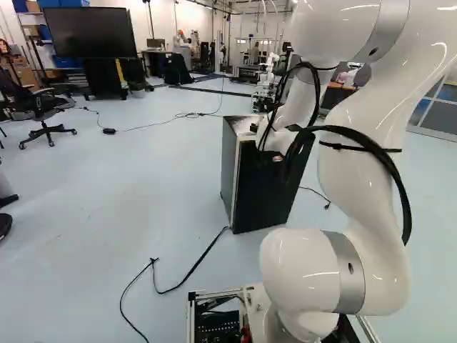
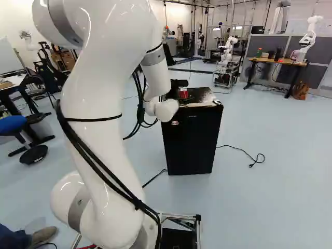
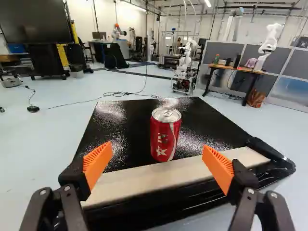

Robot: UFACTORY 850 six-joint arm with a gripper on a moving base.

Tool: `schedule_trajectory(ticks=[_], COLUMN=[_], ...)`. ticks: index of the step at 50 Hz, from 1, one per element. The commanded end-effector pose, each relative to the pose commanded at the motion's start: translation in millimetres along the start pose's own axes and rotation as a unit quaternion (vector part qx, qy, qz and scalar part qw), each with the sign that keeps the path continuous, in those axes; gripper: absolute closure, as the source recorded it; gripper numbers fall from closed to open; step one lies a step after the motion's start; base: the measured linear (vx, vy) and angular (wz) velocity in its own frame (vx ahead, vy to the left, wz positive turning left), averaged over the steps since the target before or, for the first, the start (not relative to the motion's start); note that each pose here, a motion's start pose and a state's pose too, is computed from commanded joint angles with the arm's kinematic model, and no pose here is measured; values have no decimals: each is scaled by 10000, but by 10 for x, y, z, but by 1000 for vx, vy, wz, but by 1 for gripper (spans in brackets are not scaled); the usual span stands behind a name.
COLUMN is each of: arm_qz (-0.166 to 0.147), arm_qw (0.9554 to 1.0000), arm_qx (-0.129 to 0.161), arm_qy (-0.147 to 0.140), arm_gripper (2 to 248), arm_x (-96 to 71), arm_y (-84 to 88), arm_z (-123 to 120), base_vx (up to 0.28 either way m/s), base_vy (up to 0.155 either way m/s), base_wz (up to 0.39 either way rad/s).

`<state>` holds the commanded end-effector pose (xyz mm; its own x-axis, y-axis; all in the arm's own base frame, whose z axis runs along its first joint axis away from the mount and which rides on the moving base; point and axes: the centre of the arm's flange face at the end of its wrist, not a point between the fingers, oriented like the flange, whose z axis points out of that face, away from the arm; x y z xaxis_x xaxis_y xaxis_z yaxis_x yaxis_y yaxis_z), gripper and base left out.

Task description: Grab a drink from the fridge

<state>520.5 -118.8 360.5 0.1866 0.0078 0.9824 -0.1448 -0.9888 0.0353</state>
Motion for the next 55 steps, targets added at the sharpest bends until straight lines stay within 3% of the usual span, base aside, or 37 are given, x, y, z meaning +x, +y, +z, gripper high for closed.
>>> schedule_trajectory(ticks=[15,33,45,46,50,51,55], arm_qz=[109,115,112,112,112,112,112], arm_qw=[9997,9997,9997,9997,9997,9997,9997], arm_qx=[-151,-131,-123,-123,-122,-122,-122], arm_qy=[139,178,200,200,201,201,201], arm_gripper=[3,3,9,45,45,84,84], arm_x=[-115,-225,-229,-229,-229,-229,-229], arm_y=[8,-22,-28,-28,-29,-29,-29], arm_z=[278,623,686,687,690,690,690], base_vx=[0,0,0,0,0,0,0], base_vy=[0,0,0,0,0,0,0], base_wz=[0,0,0,0,0,0,0])
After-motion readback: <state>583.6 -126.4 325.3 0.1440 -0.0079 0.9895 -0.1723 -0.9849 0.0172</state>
